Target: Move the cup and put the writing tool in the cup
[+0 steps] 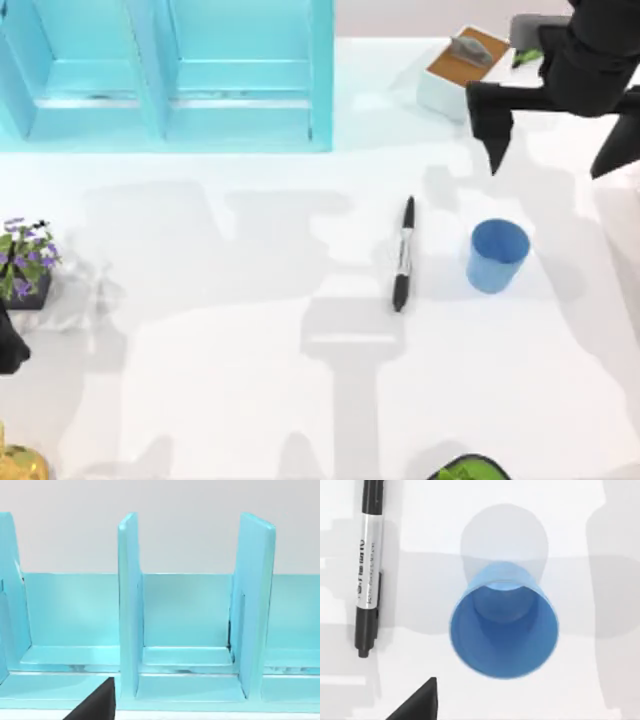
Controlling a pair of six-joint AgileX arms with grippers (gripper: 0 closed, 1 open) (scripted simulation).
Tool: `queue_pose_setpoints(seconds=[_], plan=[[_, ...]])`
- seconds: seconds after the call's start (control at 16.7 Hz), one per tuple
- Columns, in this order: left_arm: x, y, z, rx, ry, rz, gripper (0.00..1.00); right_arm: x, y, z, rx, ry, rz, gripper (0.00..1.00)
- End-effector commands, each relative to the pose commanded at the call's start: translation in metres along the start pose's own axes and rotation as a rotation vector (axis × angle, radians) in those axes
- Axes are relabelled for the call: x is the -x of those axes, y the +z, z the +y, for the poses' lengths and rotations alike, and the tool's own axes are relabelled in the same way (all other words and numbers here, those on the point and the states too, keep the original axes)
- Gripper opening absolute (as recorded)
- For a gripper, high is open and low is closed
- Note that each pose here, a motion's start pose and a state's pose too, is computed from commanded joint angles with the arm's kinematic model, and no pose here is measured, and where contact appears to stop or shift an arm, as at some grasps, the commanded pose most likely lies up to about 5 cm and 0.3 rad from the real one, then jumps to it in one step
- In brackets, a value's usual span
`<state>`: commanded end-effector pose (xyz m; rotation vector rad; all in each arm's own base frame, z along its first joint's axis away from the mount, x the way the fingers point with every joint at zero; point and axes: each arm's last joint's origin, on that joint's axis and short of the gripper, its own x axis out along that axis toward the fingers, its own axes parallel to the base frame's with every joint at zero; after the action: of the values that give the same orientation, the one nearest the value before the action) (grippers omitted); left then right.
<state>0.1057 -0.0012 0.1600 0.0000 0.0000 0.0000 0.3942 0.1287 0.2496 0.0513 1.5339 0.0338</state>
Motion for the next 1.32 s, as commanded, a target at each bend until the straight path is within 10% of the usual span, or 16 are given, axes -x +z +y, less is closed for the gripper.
queue_pose_setpoints(seconds=[0.72, 1.32], plan=[[0.000, 0.000, 0.000, 0.000, 0.000, 0.000, 1.00, 0.061, -0.009, 0.003, -0.003, -0.002, -0.003, 1.00], [0.000, 0.000, 0.000, 0.000, 0.000, 0.000, 1.00, -0.046, 0.017, 0.124, -0.131, -0.186, 0.061, 1.00]])
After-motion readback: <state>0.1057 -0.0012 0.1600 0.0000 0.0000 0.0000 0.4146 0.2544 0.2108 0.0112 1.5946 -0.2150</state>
